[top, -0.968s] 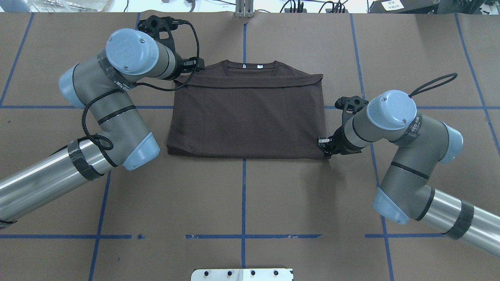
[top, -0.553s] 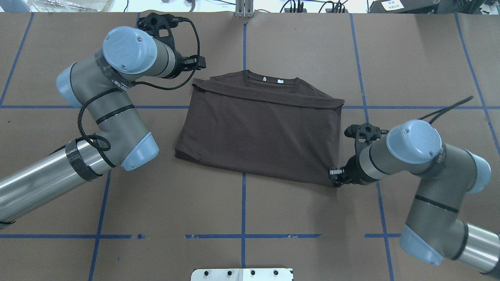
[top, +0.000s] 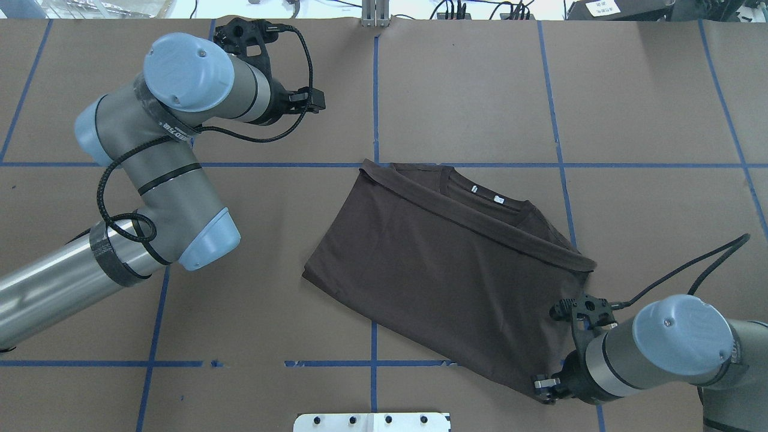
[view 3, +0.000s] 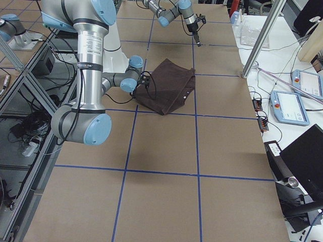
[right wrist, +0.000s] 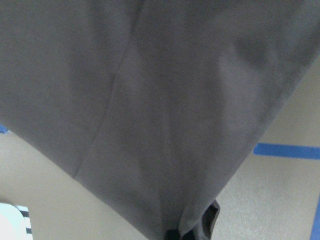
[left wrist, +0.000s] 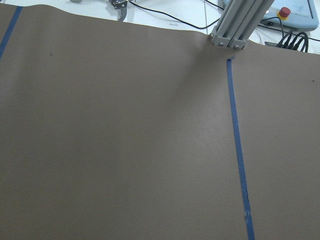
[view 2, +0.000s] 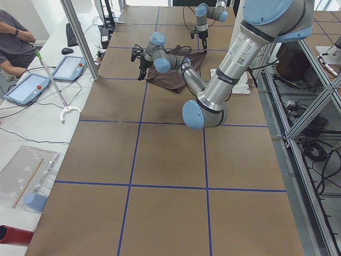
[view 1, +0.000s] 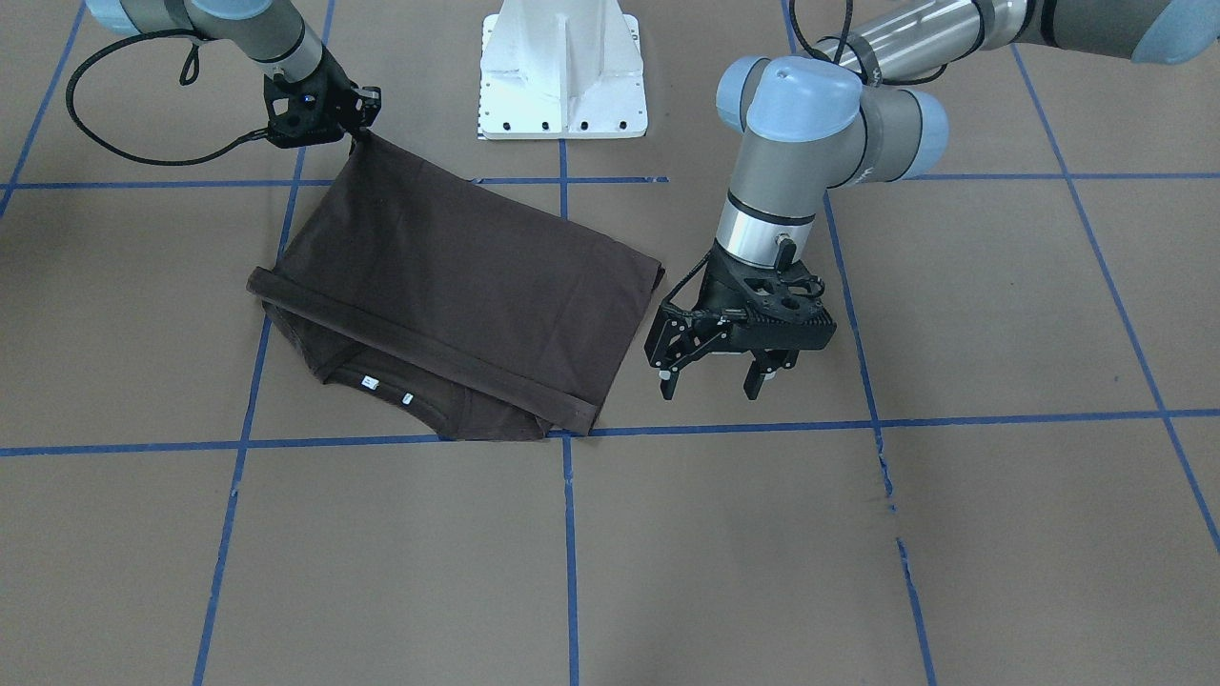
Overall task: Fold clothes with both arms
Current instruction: 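Drag the folded shirt's edge toward the robot with the right gripper, then lower the left gripper to the shirt corner nearest it and grasp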
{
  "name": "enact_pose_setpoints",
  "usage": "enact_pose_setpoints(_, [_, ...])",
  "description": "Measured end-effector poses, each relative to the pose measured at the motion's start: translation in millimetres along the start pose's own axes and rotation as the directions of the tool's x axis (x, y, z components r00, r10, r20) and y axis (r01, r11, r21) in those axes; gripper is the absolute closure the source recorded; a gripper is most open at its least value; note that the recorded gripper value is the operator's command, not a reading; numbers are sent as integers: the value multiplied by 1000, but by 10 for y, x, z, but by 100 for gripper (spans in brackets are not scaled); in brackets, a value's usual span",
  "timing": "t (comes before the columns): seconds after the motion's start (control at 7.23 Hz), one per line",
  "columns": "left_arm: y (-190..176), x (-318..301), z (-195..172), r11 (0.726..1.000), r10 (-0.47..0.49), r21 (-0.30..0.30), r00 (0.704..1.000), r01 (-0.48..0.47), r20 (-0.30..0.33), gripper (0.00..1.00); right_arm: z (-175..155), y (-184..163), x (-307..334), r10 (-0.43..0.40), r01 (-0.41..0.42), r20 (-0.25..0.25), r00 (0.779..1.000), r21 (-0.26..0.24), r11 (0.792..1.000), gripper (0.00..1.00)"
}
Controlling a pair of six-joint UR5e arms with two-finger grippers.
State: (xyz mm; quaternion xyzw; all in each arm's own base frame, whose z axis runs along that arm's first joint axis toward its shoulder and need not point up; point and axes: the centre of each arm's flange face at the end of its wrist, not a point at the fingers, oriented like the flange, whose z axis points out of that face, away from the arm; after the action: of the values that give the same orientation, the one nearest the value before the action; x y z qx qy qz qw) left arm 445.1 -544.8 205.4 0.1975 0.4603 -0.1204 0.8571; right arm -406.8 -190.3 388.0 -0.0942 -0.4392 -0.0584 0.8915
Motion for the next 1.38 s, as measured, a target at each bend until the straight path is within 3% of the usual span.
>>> enact_pose_setpoints(0.14, [198, 27, -28, 998, -12, -57, 1000, 12, -3, 0, 4, 46, -42, -5, 5, 3, 1000, 23, 1000, 0])
enact_pose_setpoints(0.55, [1290, 61, 48, 954, -165, -235, 980, 187, 109, 0, -325, -375, -215, 22, -35, 62, 998, 225, 974, 0])
enact_pose_setpoints(0.83, [1922, 74, 148, 915, -260, -267, 949, 302, 180, 0, -682, -744, -269, 51, -86, 117, 992, 317, 944, 0])
enact_pose_setpoints(1.11, [2217, 156, 213, 899, -281, -289, 938, 331, 201, 9, -820, -869, -300, 58, -103, 139, 989, 347, 932, 0])
enact_pose_setpoints(1.38, [2279, 188, 303, 896, -284, -294, 939, 333, 196, 90, -837, -885, -304, 59, -106, 141, 988, 351, 930, 0])
